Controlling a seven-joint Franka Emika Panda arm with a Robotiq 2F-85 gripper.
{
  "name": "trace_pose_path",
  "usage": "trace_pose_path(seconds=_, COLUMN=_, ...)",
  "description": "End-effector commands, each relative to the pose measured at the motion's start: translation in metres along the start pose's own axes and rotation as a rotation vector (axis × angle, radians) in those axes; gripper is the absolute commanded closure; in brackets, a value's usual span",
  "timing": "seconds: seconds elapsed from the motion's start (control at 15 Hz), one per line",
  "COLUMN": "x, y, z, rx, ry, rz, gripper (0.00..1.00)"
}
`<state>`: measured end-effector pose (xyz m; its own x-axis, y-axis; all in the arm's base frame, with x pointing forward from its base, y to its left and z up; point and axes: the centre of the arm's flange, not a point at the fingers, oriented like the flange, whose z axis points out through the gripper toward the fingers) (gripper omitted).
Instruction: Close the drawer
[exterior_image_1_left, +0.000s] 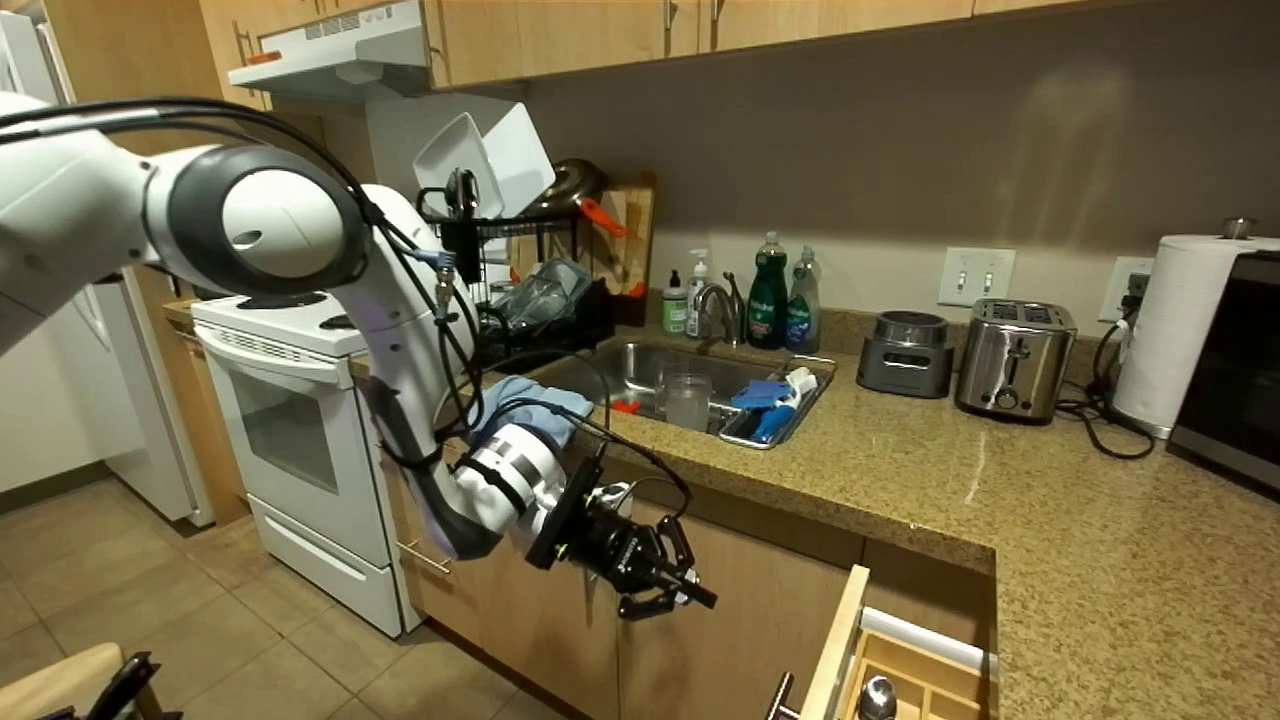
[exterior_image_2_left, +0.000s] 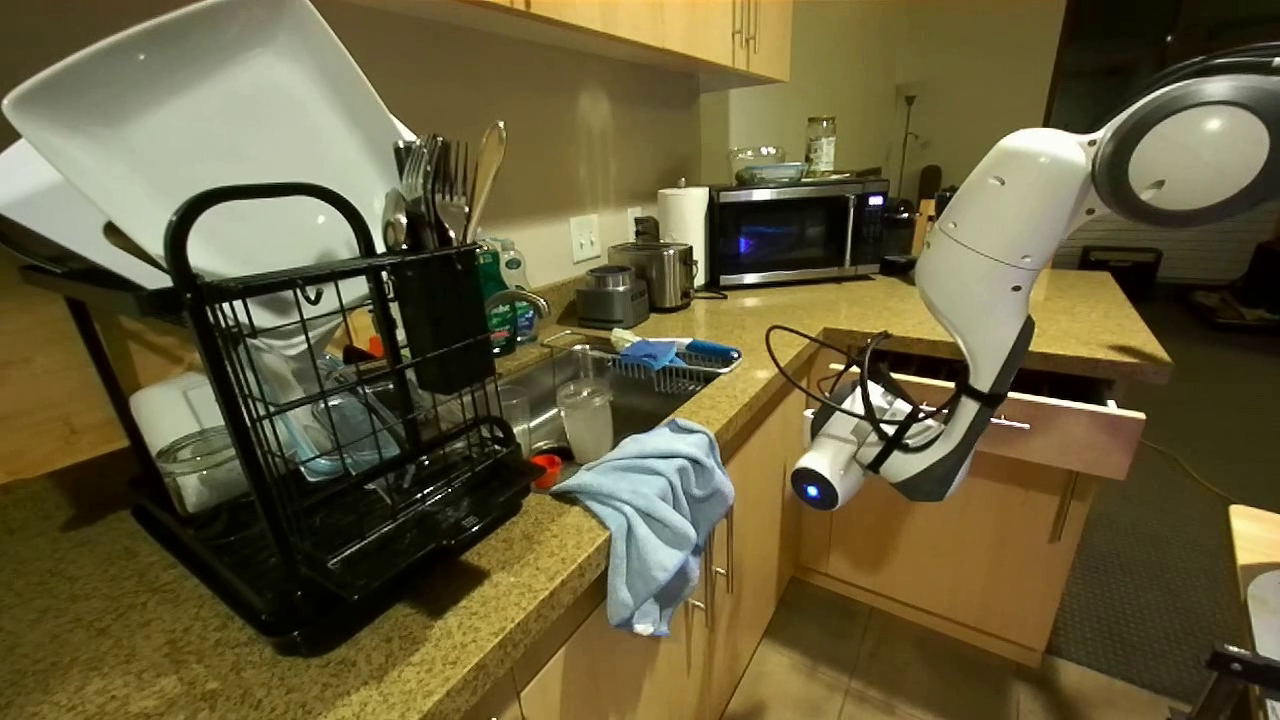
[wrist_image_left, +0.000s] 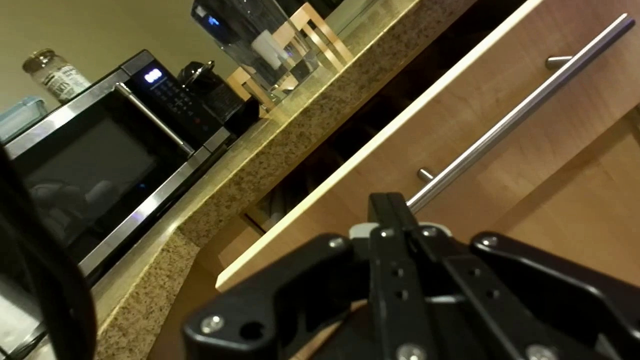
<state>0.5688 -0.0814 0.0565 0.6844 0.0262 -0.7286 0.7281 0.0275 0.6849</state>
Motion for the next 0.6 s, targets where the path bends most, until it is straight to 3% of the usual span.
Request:
trace_pose_path(seconds=0.0, x=-0.017, y=0.0, z=0.01, rx=-0.065, ry=0.02, rz=-0.036, gripper=1.0)
trace_pose_path(seconds=0.53, x=-0.007, y=-0.003, z=0.03, rx=-0.02, ry=-0.017, rz=-0.038, gripper=1.0)
